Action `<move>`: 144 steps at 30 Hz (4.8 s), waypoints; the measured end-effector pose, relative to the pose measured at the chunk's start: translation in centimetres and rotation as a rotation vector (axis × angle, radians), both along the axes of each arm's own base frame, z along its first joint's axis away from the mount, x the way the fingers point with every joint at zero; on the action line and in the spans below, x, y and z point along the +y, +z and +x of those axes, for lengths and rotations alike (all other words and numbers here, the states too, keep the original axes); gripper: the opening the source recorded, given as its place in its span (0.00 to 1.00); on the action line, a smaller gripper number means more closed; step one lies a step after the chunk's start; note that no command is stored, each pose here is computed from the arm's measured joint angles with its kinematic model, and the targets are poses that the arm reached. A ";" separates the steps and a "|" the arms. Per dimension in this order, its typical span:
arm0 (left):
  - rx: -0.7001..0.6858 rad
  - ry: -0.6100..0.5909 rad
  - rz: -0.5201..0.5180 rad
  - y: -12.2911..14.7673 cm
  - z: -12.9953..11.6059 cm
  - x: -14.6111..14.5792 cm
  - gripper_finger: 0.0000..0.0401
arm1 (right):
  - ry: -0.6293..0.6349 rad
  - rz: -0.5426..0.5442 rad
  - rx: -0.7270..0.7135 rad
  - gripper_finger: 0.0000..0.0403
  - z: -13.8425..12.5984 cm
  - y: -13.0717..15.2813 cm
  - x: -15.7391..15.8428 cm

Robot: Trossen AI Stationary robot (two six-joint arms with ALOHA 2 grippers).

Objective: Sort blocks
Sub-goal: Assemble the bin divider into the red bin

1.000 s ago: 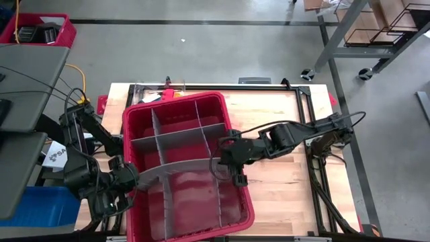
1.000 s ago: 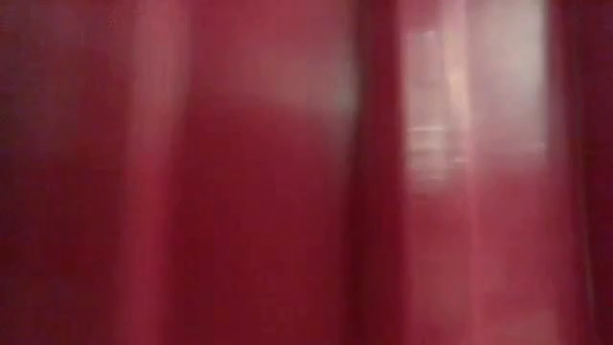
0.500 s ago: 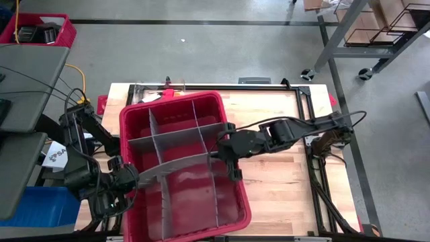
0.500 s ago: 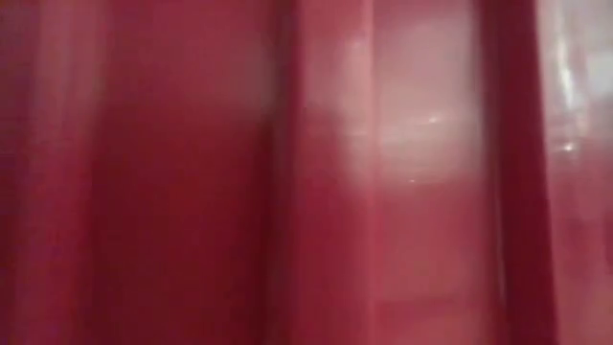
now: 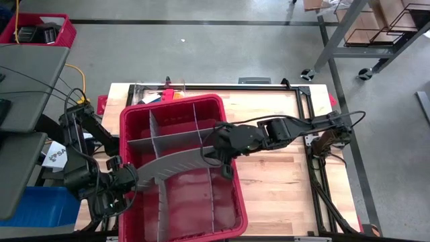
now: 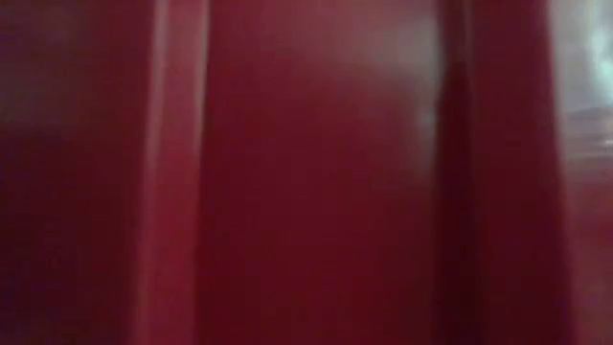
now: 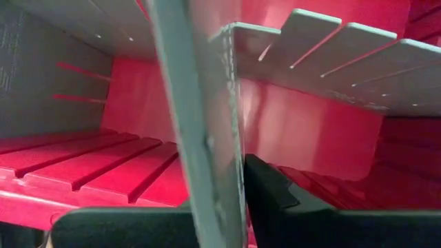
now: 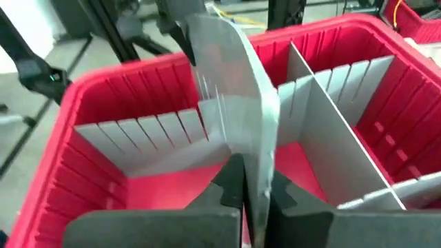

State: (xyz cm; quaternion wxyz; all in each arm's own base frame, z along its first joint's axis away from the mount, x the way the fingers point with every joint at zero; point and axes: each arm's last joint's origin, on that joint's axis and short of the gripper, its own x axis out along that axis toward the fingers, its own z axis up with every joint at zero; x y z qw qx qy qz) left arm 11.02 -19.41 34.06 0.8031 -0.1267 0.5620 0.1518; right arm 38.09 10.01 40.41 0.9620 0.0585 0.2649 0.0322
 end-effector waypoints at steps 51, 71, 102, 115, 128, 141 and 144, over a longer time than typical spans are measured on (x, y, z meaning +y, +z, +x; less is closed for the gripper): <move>0.048 -0.010 -0.006 -0.1 -0.1 0.0 0.04 | 0.037 0.041 0.145 0.00 2.1 -3.5 0.0; 0.035 -0.009 -0.009 0.0 -0.1 0.0 0.04 | 0.108 -0.087 0.298 0.00 1.0 -5.0 0.6; -0.080 -0.030 -0.167 3.1 -1.9 3.6 0.03 | 0.208 -0.086 0.318 0.00 -0.7 -2.6 2.8; -0.121 -0.024 -0.180 3.8 -2.5 4.9 0.03 | 0.175 -0.124 0.339 0.00 -0.2 -3.5 2.9; -0.090 -0.001 -0.160 3.2 -1.9 3.8 0.03 | 0.135 -0.120 0.396 0.00 0.7 -4.7 1.8; -0.103 -0.067 -0.162 3.2 -1.8 3.5 0.03 | 0.096 -0.061 0.535 0.00 1.1 -6.7 1.4; -0.116 -0.076 -0.149 3.2 -1.8 3.6 0.03 | 0.096 -0.055 0.534 0.00 1.1 -6.8 1.4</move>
